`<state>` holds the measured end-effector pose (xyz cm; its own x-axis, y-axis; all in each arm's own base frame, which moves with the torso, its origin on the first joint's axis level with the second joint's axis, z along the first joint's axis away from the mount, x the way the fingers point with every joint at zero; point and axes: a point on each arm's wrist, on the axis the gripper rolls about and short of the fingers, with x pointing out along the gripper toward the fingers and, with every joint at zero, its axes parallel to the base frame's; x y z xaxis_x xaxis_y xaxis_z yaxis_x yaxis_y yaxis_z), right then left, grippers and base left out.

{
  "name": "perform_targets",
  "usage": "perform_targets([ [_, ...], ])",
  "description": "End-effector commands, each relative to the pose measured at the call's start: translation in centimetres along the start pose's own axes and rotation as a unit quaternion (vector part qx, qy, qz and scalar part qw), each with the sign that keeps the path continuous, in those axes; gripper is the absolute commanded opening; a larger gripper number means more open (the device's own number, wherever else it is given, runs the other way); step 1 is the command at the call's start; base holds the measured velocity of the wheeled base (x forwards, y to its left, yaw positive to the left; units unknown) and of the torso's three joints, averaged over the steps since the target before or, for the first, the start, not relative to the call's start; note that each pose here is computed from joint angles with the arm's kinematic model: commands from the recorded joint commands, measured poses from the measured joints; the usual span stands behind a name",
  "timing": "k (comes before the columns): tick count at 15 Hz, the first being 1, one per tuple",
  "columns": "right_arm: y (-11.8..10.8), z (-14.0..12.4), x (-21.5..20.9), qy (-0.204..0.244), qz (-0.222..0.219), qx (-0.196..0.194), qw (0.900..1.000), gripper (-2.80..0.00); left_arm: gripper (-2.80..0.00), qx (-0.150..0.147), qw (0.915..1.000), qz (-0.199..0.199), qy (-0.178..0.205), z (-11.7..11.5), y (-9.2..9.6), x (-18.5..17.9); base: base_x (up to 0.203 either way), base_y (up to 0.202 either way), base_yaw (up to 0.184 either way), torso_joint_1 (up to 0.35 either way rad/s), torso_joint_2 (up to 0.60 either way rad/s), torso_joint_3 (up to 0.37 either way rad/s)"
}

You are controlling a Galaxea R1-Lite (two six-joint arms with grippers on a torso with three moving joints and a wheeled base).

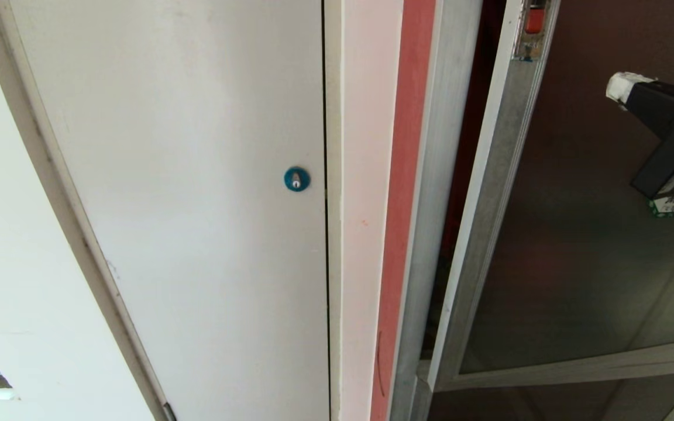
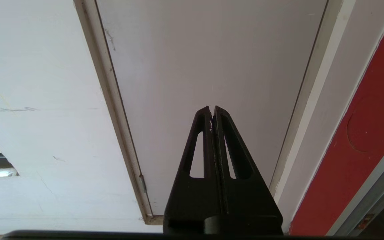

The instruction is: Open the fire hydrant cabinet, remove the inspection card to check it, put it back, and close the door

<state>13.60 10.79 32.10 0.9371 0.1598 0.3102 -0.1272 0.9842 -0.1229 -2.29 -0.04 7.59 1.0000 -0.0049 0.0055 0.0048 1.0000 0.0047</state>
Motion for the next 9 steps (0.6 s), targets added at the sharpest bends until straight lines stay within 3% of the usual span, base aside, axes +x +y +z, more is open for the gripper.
perform_targets([
  [1,-1.6,0.1,-1.0,-0.007,-0.027,-0.002,1.0,-2.8,-2.8,0.0,1.0,0.0,0.0,0.0,0.0,0.0,0.0,0.0,0.0,0.0,0.0,0.0],
  [5,-5.1,0.1,-3.5,0.025,-0.091,-0.035,0.995,-2.8,-2.8,0.0,1.0,0.0,0.0,0.0,0.0,0.0,0.0,0.0,0.0,0.0,0.0,0.0],
  [9,-8.6,1.6,-8.2,0.01,-0.2,-0.052,0.978,-2.8,-2.8,0.0,1.0,0.0,0.0,0.0,0.0,0.0,0.0,0.0,0.0,0.0,0.0,0.0],
])
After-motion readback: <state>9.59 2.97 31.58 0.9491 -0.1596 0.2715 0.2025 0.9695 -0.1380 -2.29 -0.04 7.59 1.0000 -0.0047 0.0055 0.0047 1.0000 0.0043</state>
